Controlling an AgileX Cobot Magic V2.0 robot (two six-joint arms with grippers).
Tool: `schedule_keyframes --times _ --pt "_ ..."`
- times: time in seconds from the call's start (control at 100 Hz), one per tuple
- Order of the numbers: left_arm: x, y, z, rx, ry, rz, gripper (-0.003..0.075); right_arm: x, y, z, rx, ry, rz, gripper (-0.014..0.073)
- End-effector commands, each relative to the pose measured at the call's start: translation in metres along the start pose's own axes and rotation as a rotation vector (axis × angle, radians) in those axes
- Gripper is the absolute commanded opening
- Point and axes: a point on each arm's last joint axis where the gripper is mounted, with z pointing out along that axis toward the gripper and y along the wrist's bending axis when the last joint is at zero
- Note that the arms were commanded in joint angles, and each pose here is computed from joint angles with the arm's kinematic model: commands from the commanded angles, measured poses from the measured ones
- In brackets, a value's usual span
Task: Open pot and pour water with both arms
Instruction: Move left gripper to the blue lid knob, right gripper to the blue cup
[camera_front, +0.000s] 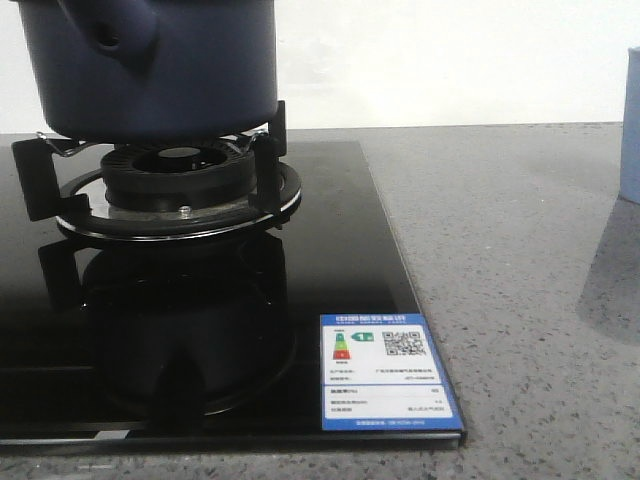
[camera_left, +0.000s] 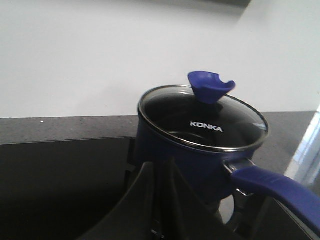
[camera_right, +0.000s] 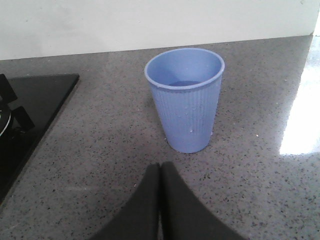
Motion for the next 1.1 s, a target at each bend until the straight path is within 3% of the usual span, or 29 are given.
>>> schedule_keyframes --times 0.0,0.2,0.27,0.39,0.46,0.56,1.09 --pt "-0.018 -0.004 0.004 0.039 -0.089 0.011 -0.0015 -0.017 0.001 -0.002 -0.002 -0.092 -0.019 -0.0050" --pt "-0.022 -0.008 0.017 0.089 -0.122 0.006 0.0013 -0.017 0.001 -0.002 -0.004 -0.090 -0.013 -0.0003" --pt "-0.022 -0.009 0.023 0.092 -0.124 0.003 0.0090 -0.017 0.002 -0.002 -0.012 -0.090 0.004 0.0104" --pt "-0.022 -0.010 0.035 0.093 -0.118 0.001 0.0275 -0.017 0.002 -0.002 -0.017 -0.090 0.013 0.0401" --pt "-0.022 -0.010 0.041 0.087 -0.124 -0.001 0.0387 -0.017 0.002 -0.002 -0.017 -0.090 0.015 0.0491" --pt "-0.021 -0.010 0.051 0.083 -0.125 -0.002 0.0457 -0.017 0.003 -0.002 -0.021 -0.089 0.022 0.0494" --pt "-0.031 -0.029 0.133 0.092 -0.092 0.049 0.0455 -0.017 0.003 -0.002 -0.026 -0.089 0.034 0.0494"
